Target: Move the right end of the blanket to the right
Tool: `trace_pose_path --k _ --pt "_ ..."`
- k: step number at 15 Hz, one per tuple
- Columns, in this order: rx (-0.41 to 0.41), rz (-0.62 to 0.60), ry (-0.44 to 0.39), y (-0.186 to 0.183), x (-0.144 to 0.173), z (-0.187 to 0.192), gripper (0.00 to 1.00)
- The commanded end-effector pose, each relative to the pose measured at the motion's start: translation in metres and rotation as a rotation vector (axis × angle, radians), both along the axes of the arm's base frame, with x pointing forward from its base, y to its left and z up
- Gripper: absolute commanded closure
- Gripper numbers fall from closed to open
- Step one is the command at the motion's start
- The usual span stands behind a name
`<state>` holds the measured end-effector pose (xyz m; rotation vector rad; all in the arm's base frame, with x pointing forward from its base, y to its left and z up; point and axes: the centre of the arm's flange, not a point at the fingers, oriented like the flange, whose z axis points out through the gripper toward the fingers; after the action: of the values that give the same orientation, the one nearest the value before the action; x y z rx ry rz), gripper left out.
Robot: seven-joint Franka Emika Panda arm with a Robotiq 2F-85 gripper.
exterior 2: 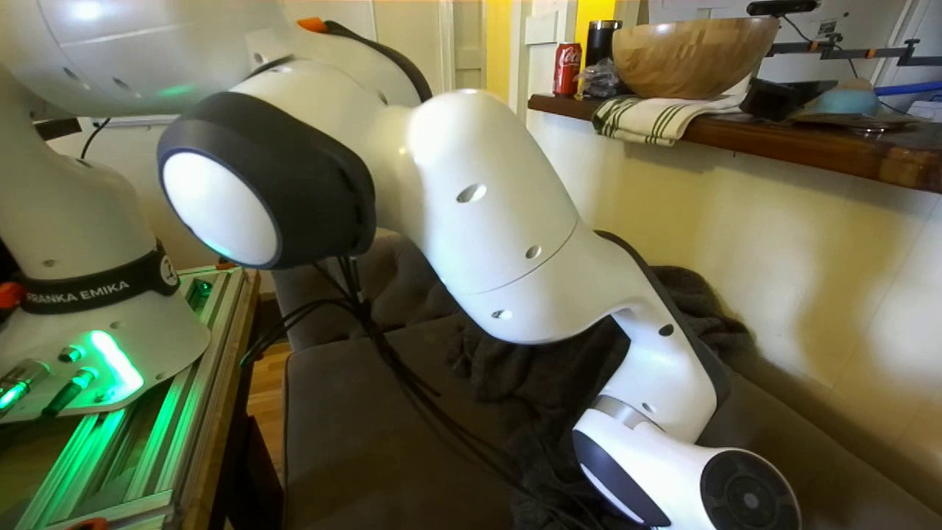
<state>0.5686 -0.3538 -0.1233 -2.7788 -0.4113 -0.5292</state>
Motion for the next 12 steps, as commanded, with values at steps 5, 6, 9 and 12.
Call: trace_pose_path --k 5,6,9,12 --pt "0.014 -0.010 0.047 -0.008 0.013 -0.034 0.74" --pt "0.012 -0.006 0.054 -0.008 0.013 -0.035 0.73" --pt "-0.003 0.011 0.066 -0.002 0.012 -0.034 0.99" --pt "-0.009 0.023 0.051 0.000 0.007 -0.010 1.00"
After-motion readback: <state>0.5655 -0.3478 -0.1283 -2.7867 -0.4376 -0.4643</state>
